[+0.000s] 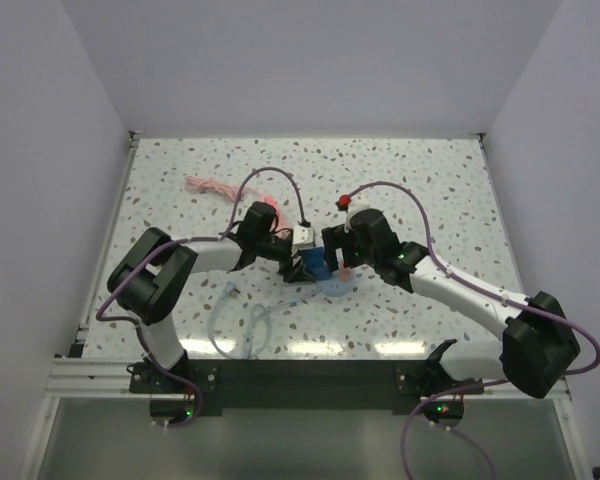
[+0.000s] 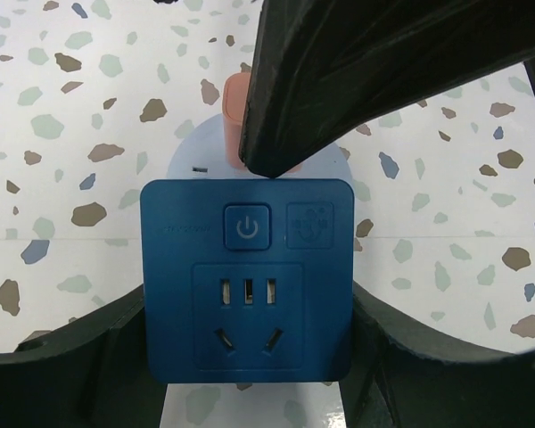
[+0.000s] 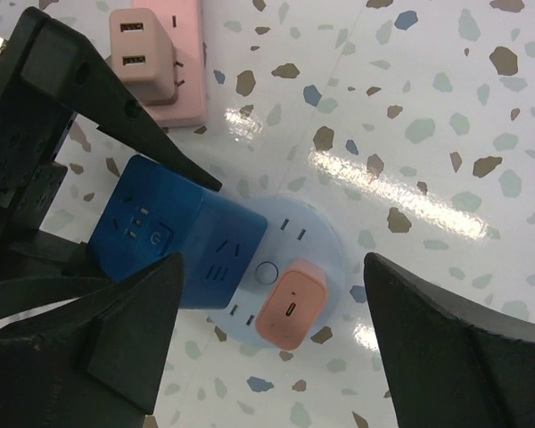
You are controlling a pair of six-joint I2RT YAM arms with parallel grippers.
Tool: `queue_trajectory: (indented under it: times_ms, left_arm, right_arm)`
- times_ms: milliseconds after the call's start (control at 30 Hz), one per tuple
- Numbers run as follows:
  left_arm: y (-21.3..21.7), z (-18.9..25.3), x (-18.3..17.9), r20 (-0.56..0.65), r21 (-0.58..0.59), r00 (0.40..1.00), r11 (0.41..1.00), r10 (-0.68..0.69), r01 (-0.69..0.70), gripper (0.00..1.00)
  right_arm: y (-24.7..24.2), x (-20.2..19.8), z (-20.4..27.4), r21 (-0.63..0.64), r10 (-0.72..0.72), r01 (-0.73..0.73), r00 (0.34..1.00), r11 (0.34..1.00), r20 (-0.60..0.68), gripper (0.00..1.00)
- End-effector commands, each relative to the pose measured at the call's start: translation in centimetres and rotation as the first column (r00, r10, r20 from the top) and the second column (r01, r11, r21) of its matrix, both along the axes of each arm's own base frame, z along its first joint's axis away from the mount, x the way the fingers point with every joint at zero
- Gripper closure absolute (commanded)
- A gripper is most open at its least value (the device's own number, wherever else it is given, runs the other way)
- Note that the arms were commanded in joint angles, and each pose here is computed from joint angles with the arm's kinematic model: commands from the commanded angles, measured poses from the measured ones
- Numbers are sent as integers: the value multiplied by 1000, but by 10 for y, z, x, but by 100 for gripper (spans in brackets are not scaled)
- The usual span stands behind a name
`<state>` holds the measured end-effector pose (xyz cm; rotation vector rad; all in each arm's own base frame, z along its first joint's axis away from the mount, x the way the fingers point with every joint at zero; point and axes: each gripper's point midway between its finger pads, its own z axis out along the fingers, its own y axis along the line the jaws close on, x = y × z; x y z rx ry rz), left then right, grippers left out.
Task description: Insert the plug
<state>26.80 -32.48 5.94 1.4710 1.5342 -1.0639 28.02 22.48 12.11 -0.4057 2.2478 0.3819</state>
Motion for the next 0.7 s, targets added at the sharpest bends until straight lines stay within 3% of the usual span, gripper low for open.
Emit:
queue_trajectory:
  times_ms: [0, 300, 667]
  left_arm:
    - [-17, 21, 14, 93, -36, 995, 999, -24, 27, 100]
    - [-20, 21, 15, 98, -15, 995, 1000, -24, 26, 100]
    - [-22, 18, 16, 94, 10, 995, 1000, -18, 18, 100]
  right_arm:
    - [31, 2, 38, 126, 63, -71, 996, 989, 67, 14]
    - [35, 0, 43, 145, 80, -92, 993, 985, 87, 14]
    - [8, 1, 4, -1, -19, 19, 1000, 1000, 9, 14]
